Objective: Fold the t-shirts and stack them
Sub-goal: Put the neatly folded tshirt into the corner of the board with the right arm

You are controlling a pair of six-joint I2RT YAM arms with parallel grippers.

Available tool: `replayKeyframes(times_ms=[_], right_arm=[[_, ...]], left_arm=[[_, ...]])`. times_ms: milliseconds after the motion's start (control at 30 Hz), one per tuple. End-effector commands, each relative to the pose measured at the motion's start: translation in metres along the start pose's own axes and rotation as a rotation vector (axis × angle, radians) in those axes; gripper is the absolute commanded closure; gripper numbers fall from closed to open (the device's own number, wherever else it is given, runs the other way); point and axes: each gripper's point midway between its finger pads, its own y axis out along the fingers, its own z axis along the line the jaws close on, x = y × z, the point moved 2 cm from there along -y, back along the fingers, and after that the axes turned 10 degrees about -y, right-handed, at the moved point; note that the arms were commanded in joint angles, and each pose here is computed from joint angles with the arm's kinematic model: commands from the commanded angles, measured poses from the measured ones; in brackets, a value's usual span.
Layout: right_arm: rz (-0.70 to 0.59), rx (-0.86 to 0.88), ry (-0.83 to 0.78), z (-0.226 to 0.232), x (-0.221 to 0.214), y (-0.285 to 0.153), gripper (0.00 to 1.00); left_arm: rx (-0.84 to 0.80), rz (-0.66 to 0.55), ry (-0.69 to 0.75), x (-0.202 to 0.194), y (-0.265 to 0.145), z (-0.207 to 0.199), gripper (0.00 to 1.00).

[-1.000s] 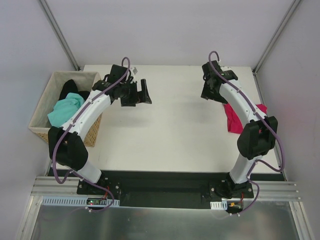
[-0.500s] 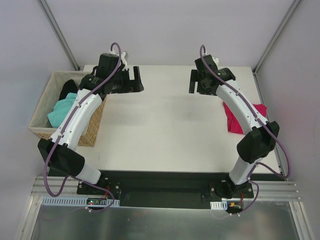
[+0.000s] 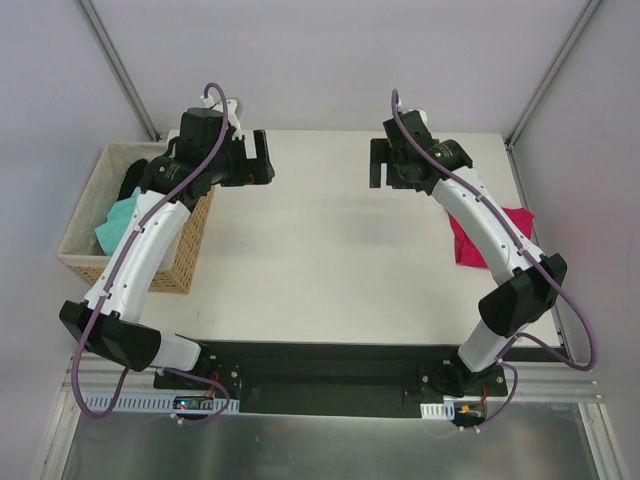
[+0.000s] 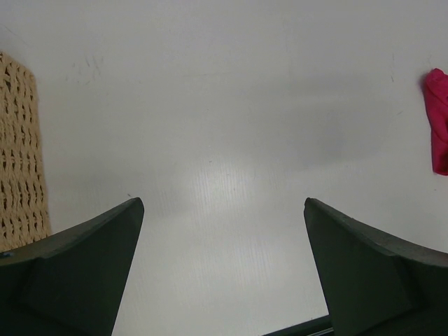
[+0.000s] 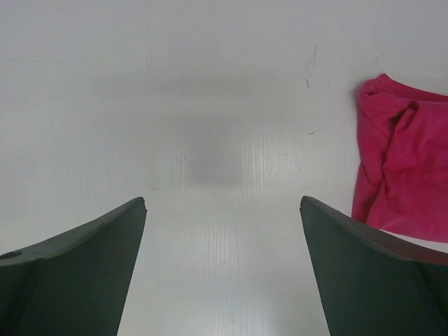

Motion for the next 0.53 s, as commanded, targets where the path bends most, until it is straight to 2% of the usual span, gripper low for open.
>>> replayKeyframes(times_ms=[0,500], right_arm=[[-0.093,-0.010,-0.016,-0.0073,0.0223,-0.0234,0.04],[-0.089,-0.027,-0.051,-0.0102,0.0207,-0.0235,0.04]], left_arm=[[0.021,-0.051,0.031,0.0093,-0.0162,0.0052,0.01],[0.038,-0.090,0.027,0.0109,-0.0229,0.0098,0.01]])
